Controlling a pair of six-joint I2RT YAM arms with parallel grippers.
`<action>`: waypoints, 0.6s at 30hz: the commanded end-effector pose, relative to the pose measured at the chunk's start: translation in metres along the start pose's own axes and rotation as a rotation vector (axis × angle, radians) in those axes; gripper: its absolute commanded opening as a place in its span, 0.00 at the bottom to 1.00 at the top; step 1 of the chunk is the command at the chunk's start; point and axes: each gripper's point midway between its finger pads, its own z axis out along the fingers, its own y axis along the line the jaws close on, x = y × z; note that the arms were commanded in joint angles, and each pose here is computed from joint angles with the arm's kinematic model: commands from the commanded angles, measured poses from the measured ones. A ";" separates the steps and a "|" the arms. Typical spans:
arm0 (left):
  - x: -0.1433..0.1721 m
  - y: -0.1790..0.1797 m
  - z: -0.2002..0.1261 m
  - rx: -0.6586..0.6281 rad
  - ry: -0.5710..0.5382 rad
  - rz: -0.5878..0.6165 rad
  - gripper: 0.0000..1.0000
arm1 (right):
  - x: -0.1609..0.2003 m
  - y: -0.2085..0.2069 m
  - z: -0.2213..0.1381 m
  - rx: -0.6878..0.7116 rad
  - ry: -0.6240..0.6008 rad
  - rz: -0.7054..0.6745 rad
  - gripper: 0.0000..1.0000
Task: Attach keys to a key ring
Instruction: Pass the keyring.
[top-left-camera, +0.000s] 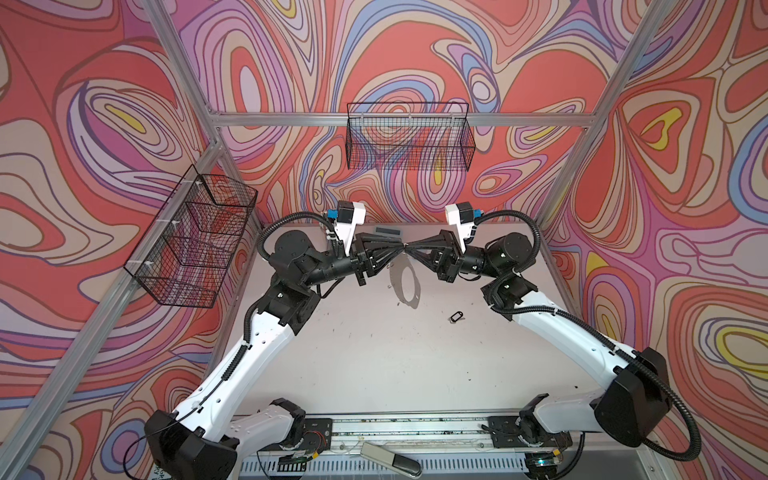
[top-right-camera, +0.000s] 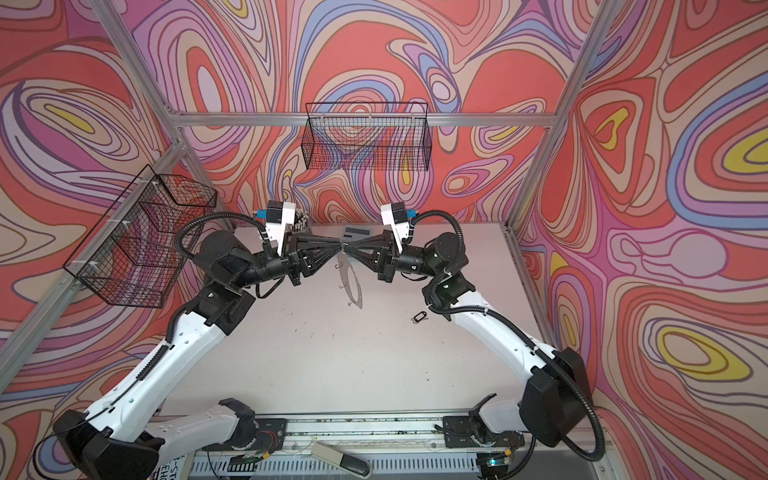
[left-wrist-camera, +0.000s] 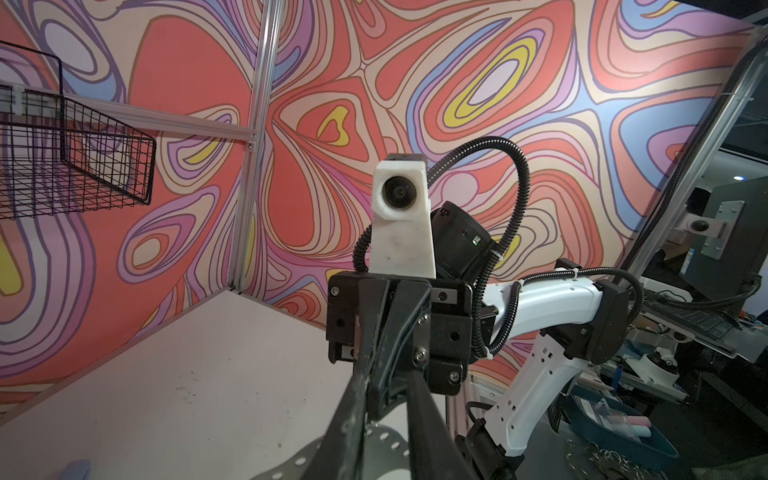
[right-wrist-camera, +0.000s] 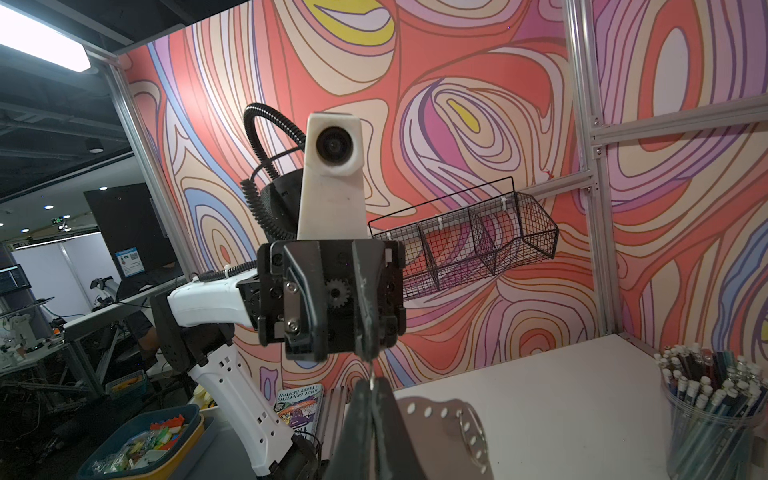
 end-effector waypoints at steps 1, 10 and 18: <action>-0.004 -0.007 0.002 0.047 0.011 -0.002 0.21 | -0.022 0.015 0.001 -0.049 -0.043 -0.061 0.00; 0.003 0.005 -0.002 -0.031 0.026 0.013 0.21 | -0.023 0.014 0.000 -0.030 -0.039 -0.070 0.00; 0.001 0.010 -0.002 -0.047 0.010 0.007 0.21 | -0.021 0.014 -0.001 -0.027 -0.033 -0.065 0.00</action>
